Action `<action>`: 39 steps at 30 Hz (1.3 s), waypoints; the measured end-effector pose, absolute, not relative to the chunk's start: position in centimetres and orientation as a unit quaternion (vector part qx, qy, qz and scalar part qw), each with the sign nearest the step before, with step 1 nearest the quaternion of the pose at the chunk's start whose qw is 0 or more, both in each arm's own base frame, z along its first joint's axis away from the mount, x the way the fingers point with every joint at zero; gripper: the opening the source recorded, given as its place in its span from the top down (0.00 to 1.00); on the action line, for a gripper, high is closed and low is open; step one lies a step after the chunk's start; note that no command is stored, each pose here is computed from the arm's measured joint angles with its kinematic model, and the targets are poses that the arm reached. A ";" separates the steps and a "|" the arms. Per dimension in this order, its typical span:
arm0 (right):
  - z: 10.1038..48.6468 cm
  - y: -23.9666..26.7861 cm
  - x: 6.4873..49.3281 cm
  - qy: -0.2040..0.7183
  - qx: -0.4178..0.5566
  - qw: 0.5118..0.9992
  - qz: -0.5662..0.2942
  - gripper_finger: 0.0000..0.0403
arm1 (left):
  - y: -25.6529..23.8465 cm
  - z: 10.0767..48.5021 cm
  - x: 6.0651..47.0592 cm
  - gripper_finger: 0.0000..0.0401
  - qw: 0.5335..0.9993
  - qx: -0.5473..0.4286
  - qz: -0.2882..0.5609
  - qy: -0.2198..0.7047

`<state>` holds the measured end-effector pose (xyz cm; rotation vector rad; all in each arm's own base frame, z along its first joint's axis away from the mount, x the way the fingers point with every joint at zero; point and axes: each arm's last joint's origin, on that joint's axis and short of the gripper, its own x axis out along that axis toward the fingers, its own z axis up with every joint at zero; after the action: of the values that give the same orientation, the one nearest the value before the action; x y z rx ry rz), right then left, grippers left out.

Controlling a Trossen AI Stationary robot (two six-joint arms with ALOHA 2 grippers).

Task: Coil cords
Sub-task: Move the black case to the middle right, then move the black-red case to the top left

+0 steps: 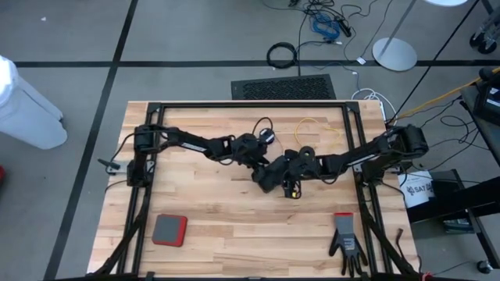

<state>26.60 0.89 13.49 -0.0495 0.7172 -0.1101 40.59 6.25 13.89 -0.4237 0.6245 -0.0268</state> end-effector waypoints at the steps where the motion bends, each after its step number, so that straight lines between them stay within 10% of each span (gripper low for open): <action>1: 13.5 0.8 26.6 0.357 -0.020 0.932 -0.057 0.64 | 6.3 14.2 40.7 0.39 0.930 -0.201 -0.013 0.306; 24: 17.1 5.1 21.4 0.419 0.045 0.907 0.016 0.64 | -0.3 24.8 28.9 0.39 0.824 -0.091 -0.005 0.559; 39: 20.2 6.9 19.2 0.363 0.074 0.927 0.060 0.64 | -8.8 25.1 22.8 0.39 0.713 -0.109 0.037 0.692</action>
<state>19.19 6.94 20.20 0.1522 0.7440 0.1238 22.76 -8.82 25.11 -0.2422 1.5328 0.0822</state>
